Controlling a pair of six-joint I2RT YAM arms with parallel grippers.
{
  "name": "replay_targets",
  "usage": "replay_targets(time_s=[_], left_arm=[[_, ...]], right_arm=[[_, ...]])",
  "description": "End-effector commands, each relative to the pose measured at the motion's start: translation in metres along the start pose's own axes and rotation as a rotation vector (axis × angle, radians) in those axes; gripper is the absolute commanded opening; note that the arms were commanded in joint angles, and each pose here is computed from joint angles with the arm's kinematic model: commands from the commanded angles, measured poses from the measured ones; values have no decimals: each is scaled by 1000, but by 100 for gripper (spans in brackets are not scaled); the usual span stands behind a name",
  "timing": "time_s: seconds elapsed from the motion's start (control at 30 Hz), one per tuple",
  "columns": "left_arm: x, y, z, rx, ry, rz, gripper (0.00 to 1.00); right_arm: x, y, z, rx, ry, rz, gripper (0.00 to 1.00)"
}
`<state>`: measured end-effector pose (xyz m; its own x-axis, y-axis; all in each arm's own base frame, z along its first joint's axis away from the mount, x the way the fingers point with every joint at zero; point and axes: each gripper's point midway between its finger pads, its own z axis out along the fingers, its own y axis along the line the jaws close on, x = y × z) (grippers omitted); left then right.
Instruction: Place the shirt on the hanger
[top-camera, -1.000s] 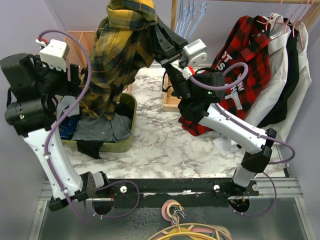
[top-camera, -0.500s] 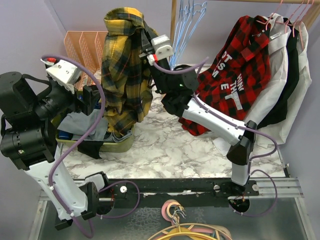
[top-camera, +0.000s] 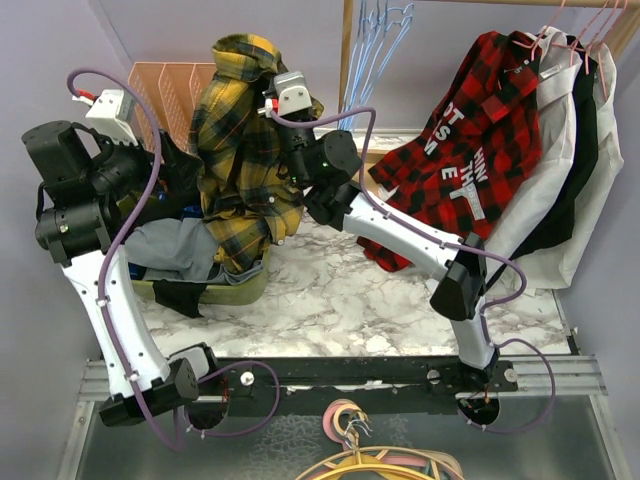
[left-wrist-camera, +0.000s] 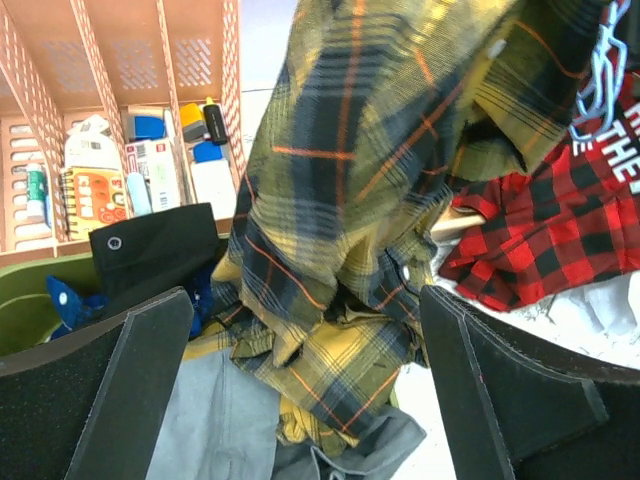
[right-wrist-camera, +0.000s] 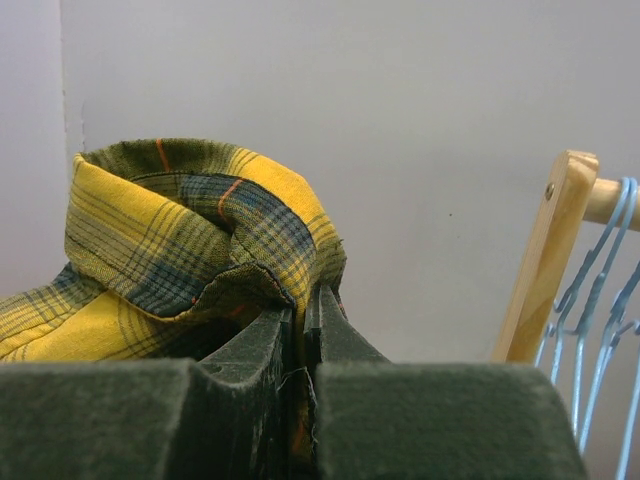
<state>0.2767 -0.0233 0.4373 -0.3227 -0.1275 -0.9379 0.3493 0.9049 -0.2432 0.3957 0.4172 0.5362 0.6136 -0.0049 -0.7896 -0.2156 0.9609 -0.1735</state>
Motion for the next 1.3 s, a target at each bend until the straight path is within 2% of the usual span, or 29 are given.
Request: replay_targets(time_s=[0.0,0.13,0.23,0.33,0.47,0.53,0.57,0.6,0.63,0.67,0.77,0.83,1.03,1.17,1.27], left_arm=[[-22,22,18,-39,-93,-27,99],[-20,43,33,-75,-78,-12,99],[-15,42,44,-51,-68,4,97],[-8,35,56,-15,-55,12,92],[5,32,70,-10,-20,32,76],[10,35,76,-30,-5,47,61],[11,39,78,-50,2,58,48],[11,43,80,-73,9,71,31],[9,51,79,-115,18,85,6],[3,60,75,-171,19,106,0],[-36,60,44,-285,-62,223,0],[-70,41,21,-273,-109,290,0],[-136,-42,-22,-31,-280,397,0],[-150,-95,-52,161,-354,508,0],[-156,-116,-69,216,-399,589,0]], right_arm=[[-14,-11,0,33,14,82,1],[-8,-9,-5,20,37,92,1],[-3,-6,-8,5,56,104,1],[1,-3,-11,-7,72,113,1],[7,0,-15,-21,87,124,1],[11,0,-18,-25,96,123,1],[11,-1,-18,-24,99,124,1],[9,-3,-19,-21,101,125,1],[6,-5,-19,-21,105,122,1],[-1,-11,-19,-17,108,119,1],[-42,-40,-16,8,88,121,1],[-85,-58,-16,-22,32,162,1],[-222,-90,-24,-192,-198,278,1],[-293,-124,-44,-184,-340,300,1],[-338,-152,-61,-207,-463,357,1]])
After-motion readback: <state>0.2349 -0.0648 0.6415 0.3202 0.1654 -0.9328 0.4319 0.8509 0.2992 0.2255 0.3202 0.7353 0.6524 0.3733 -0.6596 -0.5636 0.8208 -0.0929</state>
